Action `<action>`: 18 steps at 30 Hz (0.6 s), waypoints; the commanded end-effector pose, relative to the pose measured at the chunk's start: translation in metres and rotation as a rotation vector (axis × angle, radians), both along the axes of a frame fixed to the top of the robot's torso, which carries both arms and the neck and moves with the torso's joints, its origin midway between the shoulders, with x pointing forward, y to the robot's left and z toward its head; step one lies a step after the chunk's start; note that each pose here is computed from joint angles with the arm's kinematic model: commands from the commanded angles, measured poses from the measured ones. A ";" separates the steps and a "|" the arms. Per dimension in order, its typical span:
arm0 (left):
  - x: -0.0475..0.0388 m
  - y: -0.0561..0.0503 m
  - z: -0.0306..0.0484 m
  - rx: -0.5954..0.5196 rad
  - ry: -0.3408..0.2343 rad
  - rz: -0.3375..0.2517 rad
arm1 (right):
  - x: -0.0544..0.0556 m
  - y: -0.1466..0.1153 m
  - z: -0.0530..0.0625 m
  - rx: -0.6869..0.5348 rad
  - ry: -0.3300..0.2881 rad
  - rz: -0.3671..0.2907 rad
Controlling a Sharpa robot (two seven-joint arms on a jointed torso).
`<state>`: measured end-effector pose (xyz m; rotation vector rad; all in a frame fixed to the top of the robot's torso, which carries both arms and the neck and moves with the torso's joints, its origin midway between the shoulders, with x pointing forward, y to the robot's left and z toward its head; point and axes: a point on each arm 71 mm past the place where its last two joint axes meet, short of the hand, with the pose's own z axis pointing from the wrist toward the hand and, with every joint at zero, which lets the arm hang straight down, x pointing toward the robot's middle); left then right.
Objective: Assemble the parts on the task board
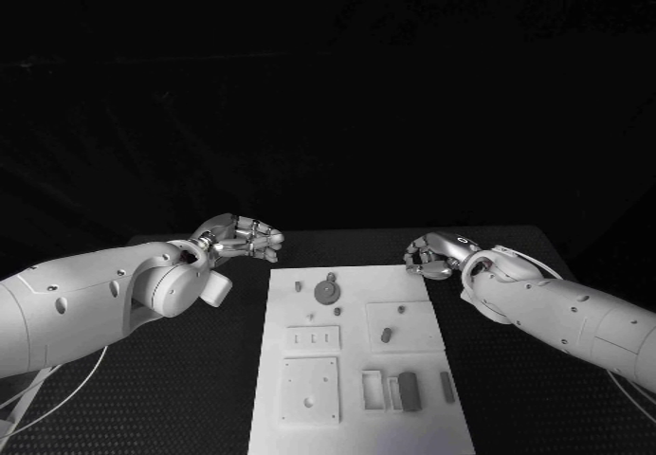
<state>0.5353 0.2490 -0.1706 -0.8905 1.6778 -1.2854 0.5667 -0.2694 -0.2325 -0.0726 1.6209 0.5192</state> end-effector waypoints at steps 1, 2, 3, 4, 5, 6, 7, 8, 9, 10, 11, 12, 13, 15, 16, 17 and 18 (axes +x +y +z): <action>-0.0017 -0.006 -0.0013 0.070 0.022 -0.060 | 0.000 0.007 0.010 -0.060 -0.038 -0.026; -0.0015 -0.006 -0.0013 0.080 0.026 -0.056 | -0.001 0.012 0.014 -0.066 -0.048 -0.022; -0.0011 -0.006 -0.0011 0.094 0.026 -0.049 | -0.003 0.017 0.017 -0.070 -0.055 -0.014; -0.0005 -0.006 -0.0007 0.114 0.020 -0.043 | -0.005 0.023 0.020 -0.074 -0.056 -0.008; -0.0002 -0.007 0.0003 0.147 0.008 -0.036 | -0.007 0.032 0.025 -0.084 -0.048 -0.003; -0.0003 -0.008 0.0007 0.161 0.006 -0.026 | -0.008 0.037 0.028 -0.085 -0.048 0.003; -0.0007 -0.010 0.0011 0.170 0.010 -0.010 | -0.011 0.044 0.030 -0.083 -0.051 0.013; -0.0009 -0.012 0.0015 0.177 0.018 0.002 | -0.014 0.051 0.032 -0.078 -0.050 0.023; -0.0015 -0.014 0.0019 0.185 0.028 0.015 | -0.017 0.058 0.033 -0.072 -0.047 0.031; -0.0026 -0.016 0.0023 0.192 0.039 0.026 | -0.020 0.066 0.035 -0.066 -0.043 0.042; -0.0039 -0.019 0.0027 0.195 0.047 0.023 | -0.023 0.072 0.037 -0.062 -0.043 0.052; -0.0047 -0.022 0.0033 0.198 0.051 0.013 | -0.026 0.078 0.038 -0.062 -0.044 0.063; -0.0056 -0.027 0.0044 0.209 0.053 -0.012 | -0.029 0.087 0.039 -0.062 -0.047 0.078; -0.0075 -0.034 0.0044 0.228 0.060 -0.052 | -0.034 0.100 0.042 -0.055 -0.051 0.102; -0.0081 -0.037 0.0042 0.239 0.064 -0.057 | -0.037 0.106 0.043 -0.051 -0.054 0.112; -0.0086 -0.042 0.0036 0.251 0.072 -0.071 | -0.039 0.112 0.044 -0.050 -0.061 0.125; -0.0088 -0.045 0.0029 0.262 0.081 -0.082 | -0.042 0.118 0.046 -0.050 -0.066 0.137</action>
